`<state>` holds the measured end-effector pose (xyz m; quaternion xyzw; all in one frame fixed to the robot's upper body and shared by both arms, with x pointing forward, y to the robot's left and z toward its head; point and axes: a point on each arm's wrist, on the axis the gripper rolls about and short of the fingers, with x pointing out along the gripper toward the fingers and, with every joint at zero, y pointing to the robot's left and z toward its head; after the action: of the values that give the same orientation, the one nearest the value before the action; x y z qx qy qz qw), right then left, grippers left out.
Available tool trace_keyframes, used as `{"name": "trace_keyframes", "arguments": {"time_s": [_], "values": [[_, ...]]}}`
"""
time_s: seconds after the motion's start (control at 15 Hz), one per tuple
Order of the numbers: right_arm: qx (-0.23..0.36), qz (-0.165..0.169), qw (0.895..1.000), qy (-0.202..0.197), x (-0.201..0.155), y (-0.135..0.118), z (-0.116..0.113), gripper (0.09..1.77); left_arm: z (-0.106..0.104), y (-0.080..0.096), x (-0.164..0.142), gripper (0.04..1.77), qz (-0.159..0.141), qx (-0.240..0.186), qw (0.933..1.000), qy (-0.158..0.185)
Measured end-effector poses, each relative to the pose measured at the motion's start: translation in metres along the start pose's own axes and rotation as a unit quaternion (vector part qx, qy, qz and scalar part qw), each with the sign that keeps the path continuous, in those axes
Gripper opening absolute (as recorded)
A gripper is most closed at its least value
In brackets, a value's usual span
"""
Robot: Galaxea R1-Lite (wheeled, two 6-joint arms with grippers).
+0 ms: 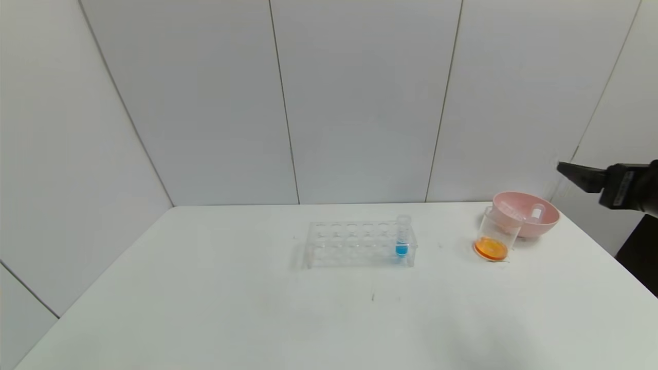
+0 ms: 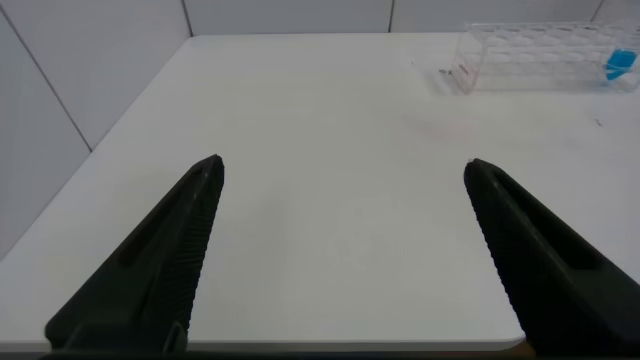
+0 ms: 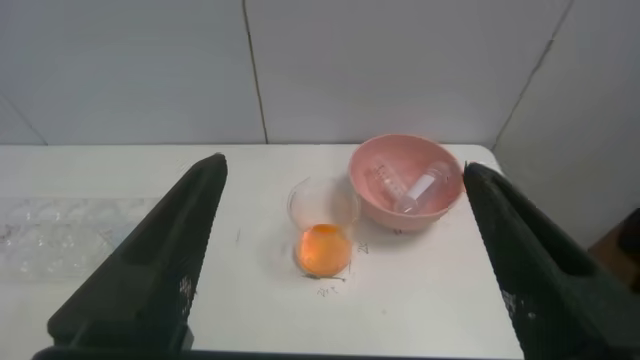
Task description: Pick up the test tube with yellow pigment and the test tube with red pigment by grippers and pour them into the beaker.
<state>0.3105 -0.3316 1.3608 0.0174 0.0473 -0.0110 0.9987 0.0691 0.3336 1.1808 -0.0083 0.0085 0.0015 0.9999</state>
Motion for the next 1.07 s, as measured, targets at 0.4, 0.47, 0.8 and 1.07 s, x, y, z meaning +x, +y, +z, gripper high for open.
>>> {"name": "trace_keyframes", "arguments": {"time_s": [0.4,0.47,0.8,1.07], "values": [[-0.001,-0.017,0.994,-0.112,-0.106,-0.016,0.008,1.7,0.0,0.0,0.0,1.72,0.0,0.0,1.0,0.0],[-0.004,-0.009,0.991,-0.135,-0.126,-0.015,0.006,1.7,0.0,0.0,0.0,1.72,0.0,0.0,1.0,0.0],[-0.012,0.019,0.985,-0.172,-0.196,-0.009,-0.02,1.7,0.0,0.0,0.0,1.72,0.0,0.0,1.0,0.0],[-0.013,0.048,0.98,-0.191,-0.237,-0.009,-0.041,1.7,0.0,0.0,0.0,1.72,0.0,0.0,1.0,0.0]]}}
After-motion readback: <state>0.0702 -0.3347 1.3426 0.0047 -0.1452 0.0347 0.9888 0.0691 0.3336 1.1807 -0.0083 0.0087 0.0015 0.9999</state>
